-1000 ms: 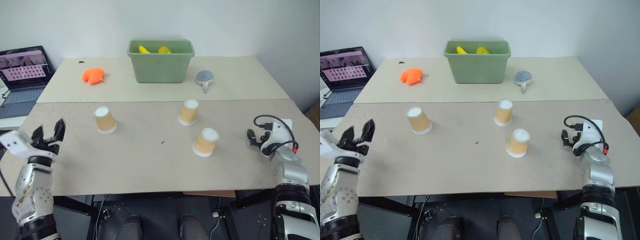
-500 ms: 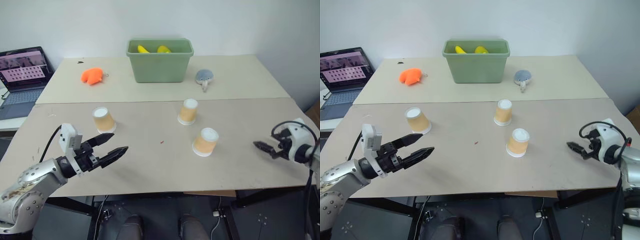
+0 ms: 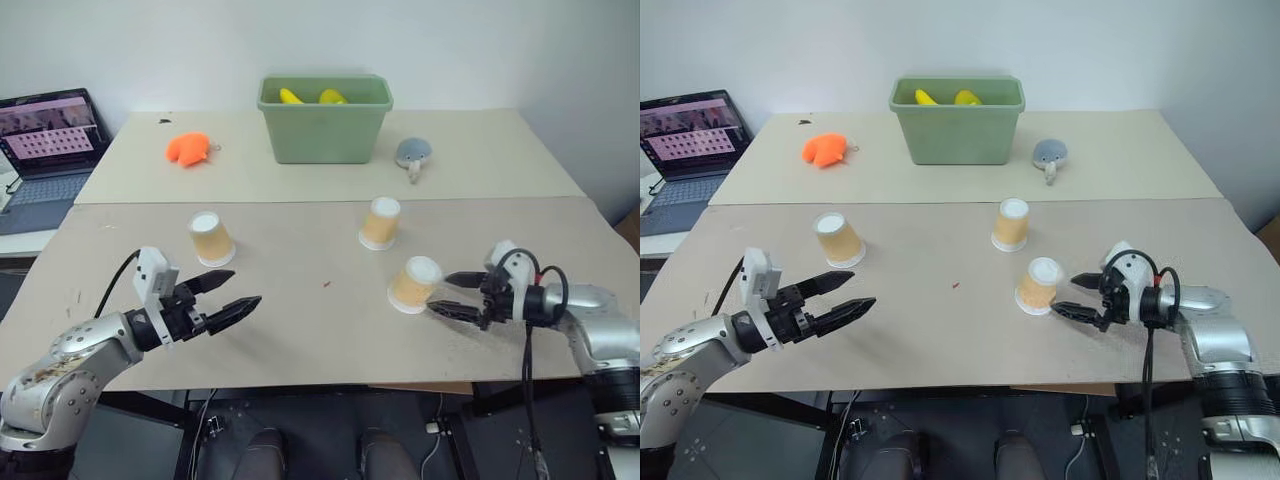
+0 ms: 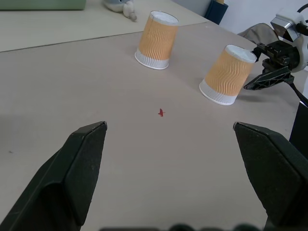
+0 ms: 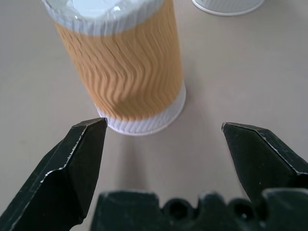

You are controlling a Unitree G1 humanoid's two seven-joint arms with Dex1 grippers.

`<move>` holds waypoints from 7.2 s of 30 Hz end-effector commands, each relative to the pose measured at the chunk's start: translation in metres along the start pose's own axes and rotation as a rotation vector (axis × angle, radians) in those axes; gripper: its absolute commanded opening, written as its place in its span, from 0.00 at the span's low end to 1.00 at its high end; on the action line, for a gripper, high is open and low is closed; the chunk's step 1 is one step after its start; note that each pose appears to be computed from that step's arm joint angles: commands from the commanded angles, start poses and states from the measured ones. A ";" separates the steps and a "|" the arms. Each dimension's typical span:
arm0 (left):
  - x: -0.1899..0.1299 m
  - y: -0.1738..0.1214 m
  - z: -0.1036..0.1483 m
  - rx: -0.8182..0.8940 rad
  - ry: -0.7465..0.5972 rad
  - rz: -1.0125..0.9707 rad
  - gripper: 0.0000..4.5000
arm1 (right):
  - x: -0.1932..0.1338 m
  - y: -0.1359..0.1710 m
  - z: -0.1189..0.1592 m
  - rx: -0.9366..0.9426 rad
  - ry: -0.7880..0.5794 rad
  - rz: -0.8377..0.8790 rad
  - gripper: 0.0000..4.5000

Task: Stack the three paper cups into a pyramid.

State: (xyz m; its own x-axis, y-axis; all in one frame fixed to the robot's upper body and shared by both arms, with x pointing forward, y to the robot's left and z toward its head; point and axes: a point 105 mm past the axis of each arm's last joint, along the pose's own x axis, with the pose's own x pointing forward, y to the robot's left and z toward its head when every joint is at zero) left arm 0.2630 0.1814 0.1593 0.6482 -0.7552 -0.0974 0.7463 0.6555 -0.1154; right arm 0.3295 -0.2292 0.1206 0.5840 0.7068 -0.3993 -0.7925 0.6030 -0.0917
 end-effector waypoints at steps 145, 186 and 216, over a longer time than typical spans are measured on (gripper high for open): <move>0.003 0.006 0.001 0.024 -0.031 0.100 1.00 | 0.094 0.001 0.126 0.102 -0.361 -0.670 1.00; -0.009 0.004 0.001 0.033 -0.031 0.168 1.00 | 0.124 -0.011 0.171 0.114 -0.516 -0.497 0.60; -0.018 -0.001 0.006 0.041 -0.027 0.200 1.00 | 0.151 0.074 0.145 -0.120 -0.349 0.316 0.60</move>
State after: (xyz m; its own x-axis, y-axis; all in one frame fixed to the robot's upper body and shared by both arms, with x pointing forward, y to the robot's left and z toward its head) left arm 0.2549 0.1955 0.1560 0.7863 -0.6074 -0.1129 0.5998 0.7944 -0.0961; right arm 0.3861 -0.0305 0.1658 0.3468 0.9283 -0.1343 -0.9379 0.3420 -0.0574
